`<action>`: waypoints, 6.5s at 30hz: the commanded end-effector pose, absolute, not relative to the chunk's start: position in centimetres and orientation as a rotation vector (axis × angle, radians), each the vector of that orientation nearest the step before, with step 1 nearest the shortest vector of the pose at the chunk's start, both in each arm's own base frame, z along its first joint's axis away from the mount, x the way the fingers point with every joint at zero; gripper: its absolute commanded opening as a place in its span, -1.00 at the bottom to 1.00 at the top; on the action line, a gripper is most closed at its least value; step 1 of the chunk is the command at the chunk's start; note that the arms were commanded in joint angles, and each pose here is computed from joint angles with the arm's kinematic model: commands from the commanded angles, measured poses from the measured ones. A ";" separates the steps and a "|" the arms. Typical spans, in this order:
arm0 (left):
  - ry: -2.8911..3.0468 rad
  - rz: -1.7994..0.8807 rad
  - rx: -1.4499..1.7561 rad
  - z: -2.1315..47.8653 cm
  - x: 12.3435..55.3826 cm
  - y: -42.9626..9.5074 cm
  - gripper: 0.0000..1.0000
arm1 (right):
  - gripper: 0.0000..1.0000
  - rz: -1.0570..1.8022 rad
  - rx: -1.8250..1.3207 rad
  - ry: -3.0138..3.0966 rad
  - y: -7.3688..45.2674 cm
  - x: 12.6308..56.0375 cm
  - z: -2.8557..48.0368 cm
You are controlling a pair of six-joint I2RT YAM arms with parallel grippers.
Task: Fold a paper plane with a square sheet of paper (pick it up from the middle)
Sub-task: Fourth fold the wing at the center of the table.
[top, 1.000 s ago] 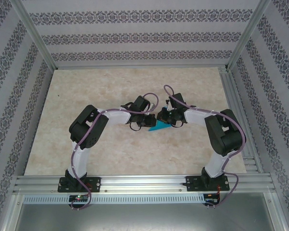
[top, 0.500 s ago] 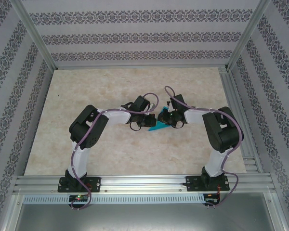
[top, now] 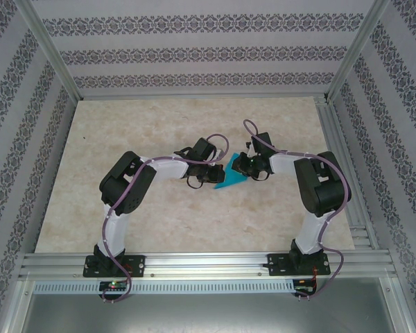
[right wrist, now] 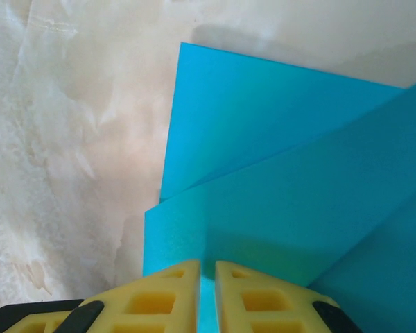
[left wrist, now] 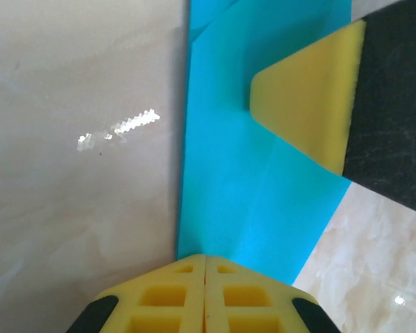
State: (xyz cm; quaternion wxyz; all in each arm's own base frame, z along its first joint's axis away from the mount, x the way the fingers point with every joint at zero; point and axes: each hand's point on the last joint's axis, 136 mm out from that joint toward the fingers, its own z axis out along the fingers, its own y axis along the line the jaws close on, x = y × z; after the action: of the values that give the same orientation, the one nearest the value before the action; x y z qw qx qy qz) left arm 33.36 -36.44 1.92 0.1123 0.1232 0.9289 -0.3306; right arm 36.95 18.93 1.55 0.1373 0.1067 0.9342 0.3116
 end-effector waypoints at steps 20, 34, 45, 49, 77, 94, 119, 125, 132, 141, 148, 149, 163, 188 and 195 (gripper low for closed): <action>2.970 -0.669 0.354 -4.4 30.2 -31.9 -0.85 | -0.70 0.846 0.419 2.608 14.6 40.7 2.5; 2.963 -0.683 0.355 -4.4 30.2 -32.1 -0.84 | -0.69 0.771 0.480 2.640 12.7 41.1 0.4; 2.954 -0.686 0.353 -4.2 30.2 -32.1 -0.85 | -0.60 0.718 0.409 2.472 12.5 41.5 7.1; 2.946 -0.692 0.350 -4.0 30.4 -32.3 -0.84 | -0.57 0.780 0.367 2.499 15.1 39.2 6.9; 2.761 -1.040 0.402 3.3 31.4 -36.8 -0.70 | -0.64 0.809 0.425 2.777 18.7 33.6 -1.7; 2.868 -1.040 0.451 1.8 27.8 -36.0 -0.68 | -0.65 0.770 0.440 2.822 18.4 33.1 -2.8; 2.950 -0.833 0.469 0.5 25.2 -33.5 -0.81 | -0.66 0.725 0.471 2.856 17.8 32.8 -4.0; 2.790 -0.936 0.427 4.4 27.4 -35.4 -0.78 | -0.66 0.727 0.477 2.860 17.8 32.6 -4.2; 2.806 -1.008 0.396 3.7 27.3 -36.3 -0.76 | -0.66 0.732 0.481 2.863 17.9 32.7 -4.4; 2.854 -0.924 0.378 2.3 27.5 -35.6 -0.77 | -0.67 0.730 0.487 2.866 17.8 32.5 -4.5; 2.871 -0.840 0.359 1.6 27.8 -34.8 -0.77 | -0.66 0.728 0.485 2.866 17.7 32.5 -4.5; 2.872 -0.837 0.356 1.5 27.8 -34.8 -0.77 | -0.66 0.728 0.485 2.866 17.7 32.5 -4.6; 2.756 -0.964 0.347 4.6 29.1 -36.6 -0.65 | -0.66 0.724 0.487 2.874 17.7 32.3 -4.8; 2.737 -0.900 0.299 3.8 30.5 -35.9 -0.71 | -0.67 0.723 0.494 2.877 17.6 32.2 -5.0; 2.801 -0.853 0.302 2.2 29.8 -35.3 -0.74 | -0.67 0.722 0.497 2.880 17.5 32.1 -5.0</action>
State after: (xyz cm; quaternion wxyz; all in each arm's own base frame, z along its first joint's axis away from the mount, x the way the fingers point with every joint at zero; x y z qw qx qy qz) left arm 29.73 -35.68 2.92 0.1070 0.1031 0.9403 -0.3063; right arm 35.88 20.91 1.20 0.1326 0.1261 0.9244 0.3346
